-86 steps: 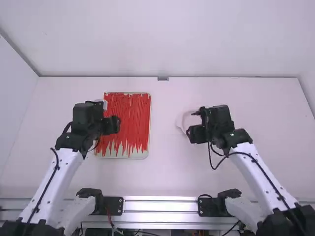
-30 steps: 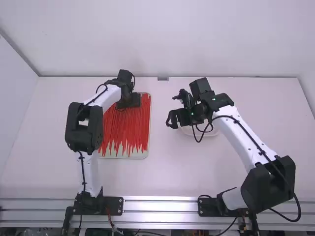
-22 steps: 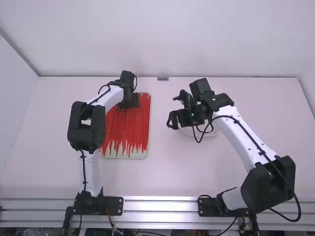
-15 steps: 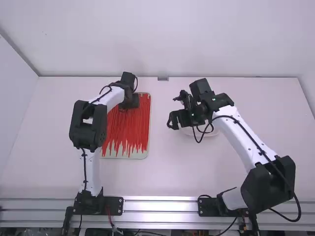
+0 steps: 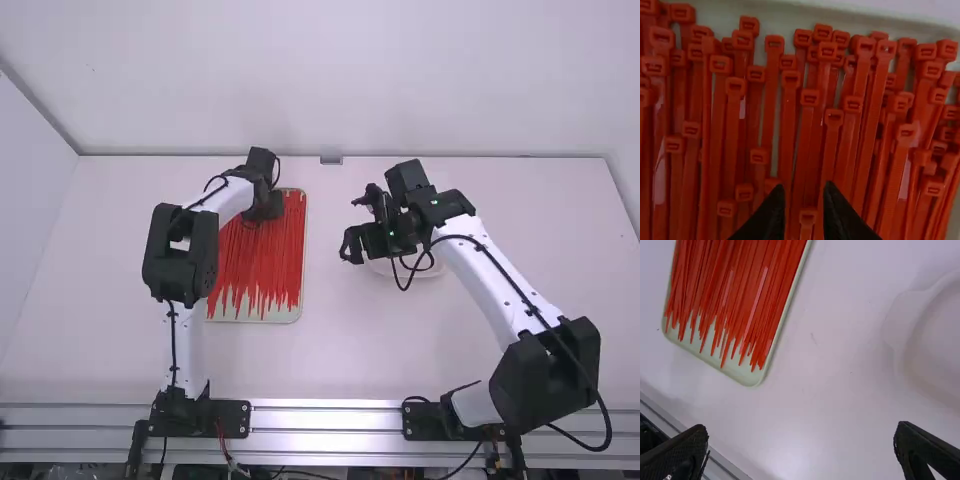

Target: Fasten the cable tie

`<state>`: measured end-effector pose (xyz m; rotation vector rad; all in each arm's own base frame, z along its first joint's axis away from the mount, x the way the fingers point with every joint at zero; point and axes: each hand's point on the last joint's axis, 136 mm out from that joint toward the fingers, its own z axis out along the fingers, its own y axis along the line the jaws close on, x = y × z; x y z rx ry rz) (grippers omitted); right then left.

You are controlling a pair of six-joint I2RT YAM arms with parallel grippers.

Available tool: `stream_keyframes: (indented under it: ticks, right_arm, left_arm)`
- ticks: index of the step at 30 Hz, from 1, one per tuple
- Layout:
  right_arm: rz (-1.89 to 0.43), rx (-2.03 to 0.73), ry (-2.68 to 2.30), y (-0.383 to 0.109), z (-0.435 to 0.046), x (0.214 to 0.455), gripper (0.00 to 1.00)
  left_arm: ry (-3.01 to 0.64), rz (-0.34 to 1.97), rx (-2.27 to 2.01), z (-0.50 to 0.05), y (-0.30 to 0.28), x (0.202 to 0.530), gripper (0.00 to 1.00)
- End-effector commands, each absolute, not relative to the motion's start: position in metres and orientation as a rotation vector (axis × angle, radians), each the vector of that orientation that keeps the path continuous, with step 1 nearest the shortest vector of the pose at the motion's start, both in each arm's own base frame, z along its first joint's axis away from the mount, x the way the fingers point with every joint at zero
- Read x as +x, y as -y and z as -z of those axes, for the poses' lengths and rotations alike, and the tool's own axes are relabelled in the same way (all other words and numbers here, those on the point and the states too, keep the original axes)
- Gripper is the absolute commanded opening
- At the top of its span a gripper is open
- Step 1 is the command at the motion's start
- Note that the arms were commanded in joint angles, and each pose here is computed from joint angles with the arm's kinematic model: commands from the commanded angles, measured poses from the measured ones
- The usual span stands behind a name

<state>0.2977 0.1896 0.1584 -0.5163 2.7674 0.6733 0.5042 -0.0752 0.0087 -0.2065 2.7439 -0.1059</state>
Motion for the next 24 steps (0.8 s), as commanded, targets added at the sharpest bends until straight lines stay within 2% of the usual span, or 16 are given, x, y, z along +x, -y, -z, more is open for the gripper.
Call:
stream_keyframes:
  ticks: [1, 16, 24]
  right_arm:
    - [-0.666, -0.514, -2.755, -0.1905, -0.1633, 0.3032, 1.0]
    - [-0.665, -0.514, -2.744, -0.191, -0.1641, 0.3056, 1.0]
    - [-0.666, -0.516, -2.737, -0.1916, -0.1647, 0.3069, 1.0]
  left_arm:
    - [-2.778, 0.079, -0.22, 0.0053, 0.0737, 0.4946, 0.2]
    - [-2.798, 0.092, -0.239, 0.0121, 0.0744, 0.4878, 0.19]
    - [-2.802, 0.091, -0.239, 0.0124, 0.0744, 0.4868, 0.15]
